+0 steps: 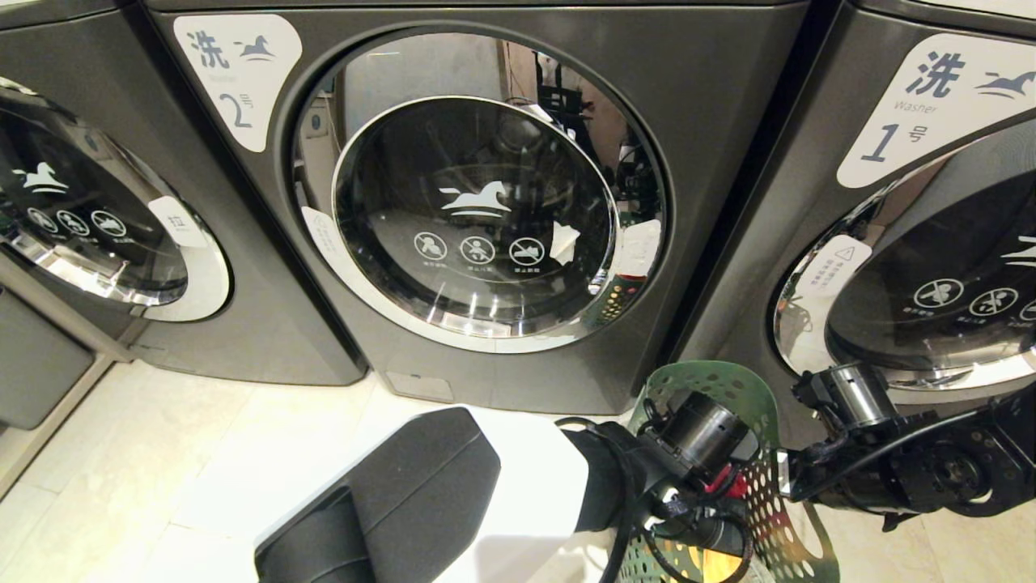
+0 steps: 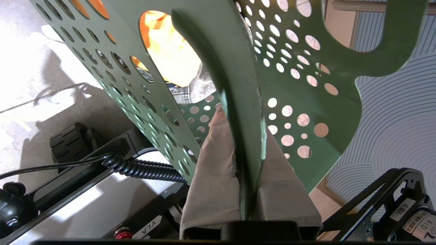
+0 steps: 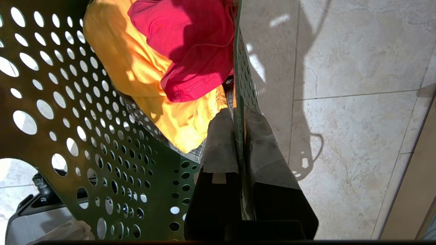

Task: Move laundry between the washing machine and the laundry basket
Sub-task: Pick up the clothes basket and put it beside the washing machine

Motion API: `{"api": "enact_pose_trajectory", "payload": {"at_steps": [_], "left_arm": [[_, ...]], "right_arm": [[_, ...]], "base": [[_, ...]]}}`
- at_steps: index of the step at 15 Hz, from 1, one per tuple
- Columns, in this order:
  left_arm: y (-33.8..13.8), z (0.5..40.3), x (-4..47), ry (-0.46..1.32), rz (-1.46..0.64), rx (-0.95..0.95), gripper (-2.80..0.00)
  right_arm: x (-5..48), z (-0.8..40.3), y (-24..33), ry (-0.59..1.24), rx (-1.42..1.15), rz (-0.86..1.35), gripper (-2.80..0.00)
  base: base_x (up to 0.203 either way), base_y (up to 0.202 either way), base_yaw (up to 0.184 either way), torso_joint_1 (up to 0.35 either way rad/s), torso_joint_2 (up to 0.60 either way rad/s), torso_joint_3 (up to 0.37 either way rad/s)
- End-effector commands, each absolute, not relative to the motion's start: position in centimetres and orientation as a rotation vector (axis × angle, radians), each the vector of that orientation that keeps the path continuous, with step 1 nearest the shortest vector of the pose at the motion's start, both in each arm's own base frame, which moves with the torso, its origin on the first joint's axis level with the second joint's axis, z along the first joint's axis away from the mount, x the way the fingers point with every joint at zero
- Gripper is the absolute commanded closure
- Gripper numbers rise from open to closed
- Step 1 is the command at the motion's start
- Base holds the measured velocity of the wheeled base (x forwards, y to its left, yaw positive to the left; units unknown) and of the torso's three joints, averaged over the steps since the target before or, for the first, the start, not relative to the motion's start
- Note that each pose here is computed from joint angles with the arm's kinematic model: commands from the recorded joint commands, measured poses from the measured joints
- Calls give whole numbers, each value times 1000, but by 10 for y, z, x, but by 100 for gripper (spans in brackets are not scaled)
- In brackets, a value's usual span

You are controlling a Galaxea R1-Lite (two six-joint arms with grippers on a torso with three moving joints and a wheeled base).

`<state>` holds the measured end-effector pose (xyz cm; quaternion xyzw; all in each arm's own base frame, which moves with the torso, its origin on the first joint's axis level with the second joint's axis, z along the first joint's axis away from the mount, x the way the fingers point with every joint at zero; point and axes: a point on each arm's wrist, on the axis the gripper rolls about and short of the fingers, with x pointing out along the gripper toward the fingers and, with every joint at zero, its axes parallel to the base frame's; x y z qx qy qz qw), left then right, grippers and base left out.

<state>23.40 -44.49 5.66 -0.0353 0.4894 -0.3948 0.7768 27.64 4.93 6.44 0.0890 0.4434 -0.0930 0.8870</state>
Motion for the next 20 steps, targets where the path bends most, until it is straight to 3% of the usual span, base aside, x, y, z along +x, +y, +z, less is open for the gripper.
{"api": "enact_pose_trajectory", "payload": {"at_steps": [1,20], "left_arm": [[-444,61,234,1054,-857,-82,0],[-445,63,232,1049,-863,-80,0]], "right_arm": [[276,63,50,926,185,-195,0],[277,61,50,929,179,-199,0]], "base": [[0,0,0,0,0,0],[0,0,0,0,0,0]]}}
